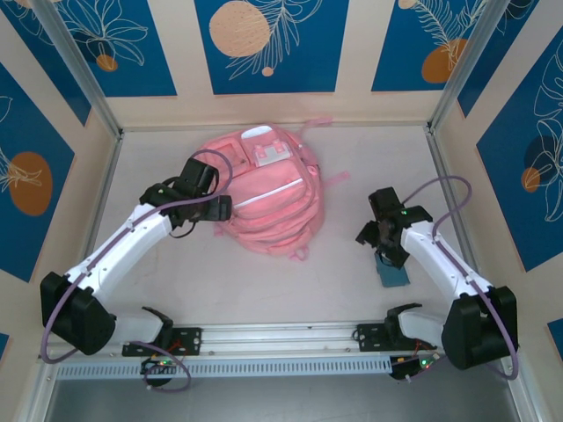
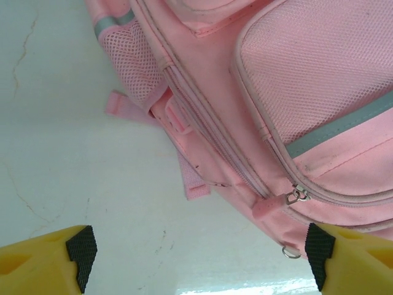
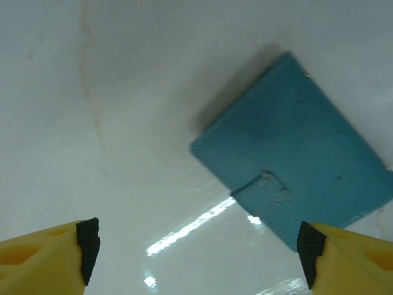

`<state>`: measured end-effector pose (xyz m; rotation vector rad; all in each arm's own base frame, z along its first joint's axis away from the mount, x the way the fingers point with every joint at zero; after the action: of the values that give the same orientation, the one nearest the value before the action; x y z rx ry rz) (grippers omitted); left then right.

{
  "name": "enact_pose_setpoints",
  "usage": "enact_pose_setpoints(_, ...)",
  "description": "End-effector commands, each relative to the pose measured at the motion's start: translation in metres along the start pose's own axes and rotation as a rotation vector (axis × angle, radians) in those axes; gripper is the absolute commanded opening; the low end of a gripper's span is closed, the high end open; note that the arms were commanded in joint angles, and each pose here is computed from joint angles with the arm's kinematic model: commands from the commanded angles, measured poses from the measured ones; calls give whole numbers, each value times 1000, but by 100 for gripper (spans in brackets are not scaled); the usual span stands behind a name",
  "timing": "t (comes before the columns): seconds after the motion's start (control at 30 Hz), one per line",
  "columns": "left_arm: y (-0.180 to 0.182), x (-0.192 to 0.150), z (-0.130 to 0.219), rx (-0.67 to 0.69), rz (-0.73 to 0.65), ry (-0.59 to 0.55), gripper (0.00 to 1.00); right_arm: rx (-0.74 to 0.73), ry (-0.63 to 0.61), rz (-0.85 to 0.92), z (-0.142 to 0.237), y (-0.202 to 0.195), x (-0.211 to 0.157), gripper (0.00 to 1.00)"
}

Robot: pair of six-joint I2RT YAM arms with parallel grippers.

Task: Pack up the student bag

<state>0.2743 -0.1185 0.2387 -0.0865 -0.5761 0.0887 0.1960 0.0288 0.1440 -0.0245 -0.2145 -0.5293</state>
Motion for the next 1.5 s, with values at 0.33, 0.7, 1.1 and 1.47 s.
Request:
enact_pose_setpoints(0.33,-5,1,4,-75,5,8,99,-23,44,-119,-36,-30,12,86)
enact_pose_setpoints(0.7,-10,3,4,-107,4,16,100,254,142,-35,-50,20,-1,85)
enact_pose_setpoints(1.1,-16,3,3,-143,9,38,100,266,79,179,-19,62,7,81)
enact_pose_setpoints(1.47,-20,4,7,-182,6,35,100,174,179,319,-43,46,9,94)
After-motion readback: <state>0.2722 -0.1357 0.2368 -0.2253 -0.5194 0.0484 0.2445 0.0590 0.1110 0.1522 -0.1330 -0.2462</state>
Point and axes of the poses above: each hand's point on the last joint's axis, 136 mm out from that joint toward the fingers, its own z axis back along the fingers, its own y axis along the line the jaws close on, x = y × z, the point moved 6 cm from there along z, back along the fingers, and after that the axes turned 9 degrees about z, right-handed, at the moved point
